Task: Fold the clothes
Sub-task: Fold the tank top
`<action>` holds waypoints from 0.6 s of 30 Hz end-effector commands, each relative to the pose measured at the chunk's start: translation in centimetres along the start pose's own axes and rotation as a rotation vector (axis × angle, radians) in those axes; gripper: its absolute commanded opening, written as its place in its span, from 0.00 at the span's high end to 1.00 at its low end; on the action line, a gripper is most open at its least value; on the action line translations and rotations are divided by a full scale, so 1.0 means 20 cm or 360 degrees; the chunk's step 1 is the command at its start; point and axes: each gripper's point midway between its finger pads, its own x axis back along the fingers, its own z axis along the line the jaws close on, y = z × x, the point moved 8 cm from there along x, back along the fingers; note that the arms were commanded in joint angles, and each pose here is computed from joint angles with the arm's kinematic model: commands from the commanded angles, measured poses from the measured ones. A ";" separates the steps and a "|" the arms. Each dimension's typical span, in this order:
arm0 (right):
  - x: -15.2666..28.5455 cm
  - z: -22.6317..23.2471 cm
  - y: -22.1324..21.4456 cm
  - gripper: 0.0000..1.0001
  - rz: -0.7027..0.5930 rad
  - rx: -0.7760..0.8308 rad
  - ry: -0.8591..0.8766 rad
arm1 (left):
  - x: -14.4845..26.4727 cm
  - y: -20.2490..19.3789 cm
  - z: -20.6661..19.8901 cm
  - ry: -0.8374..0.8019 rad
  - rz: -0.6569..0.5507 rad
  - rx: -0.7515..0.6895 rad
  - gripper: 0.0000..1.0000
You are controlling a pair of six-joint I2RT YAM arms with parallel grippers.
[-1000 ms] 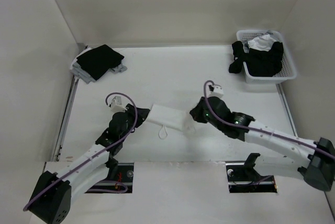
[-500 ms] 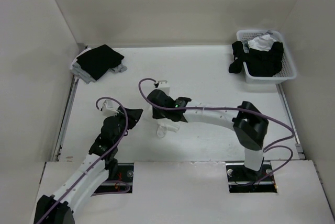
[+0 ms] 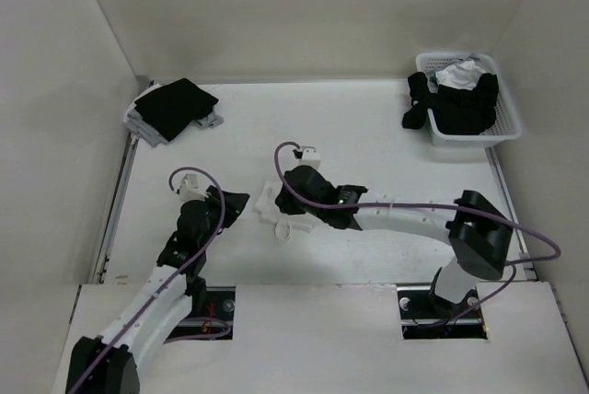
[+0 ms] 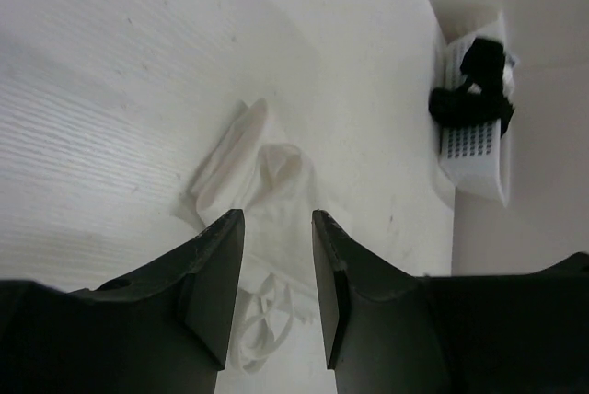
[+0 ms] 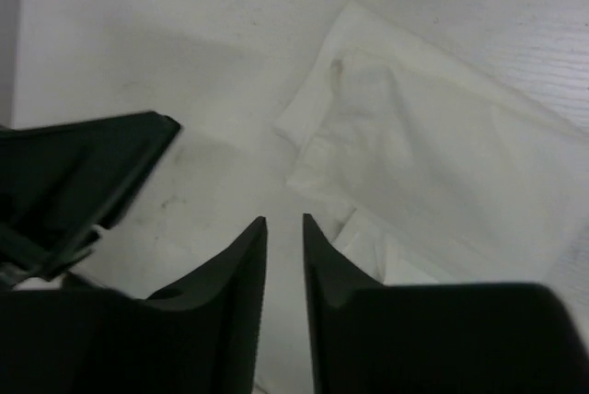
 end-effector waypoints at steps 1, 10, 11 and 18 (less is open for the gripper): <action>0.02 -0.05 0.08 0.83 -0.0122 -0.0114 0.0092 | -0.01 0.00 -0.23 -0.0285 0.0052 -0.0115 0.66; -0.10 -0.34 0.05 0.88 -0.0127 -0.0238 0.0023 | -0.17 -0.28 -0.32 -0.0306 0.0303 -0.0291 0.71; -0.10 -0.36 0.05 0.88 -0.0141 -0.0259 0.0024 | -0.20 -0.30 -0.32 -0.0303 0.0321 -0.0302 0.71; -0.18 -0.51 -0.01 0.88 -0.0076 -0.0374 -0.0005 | -0.30 -0.34 -0.09 -0.0024 0.0373 -0.0307 0.74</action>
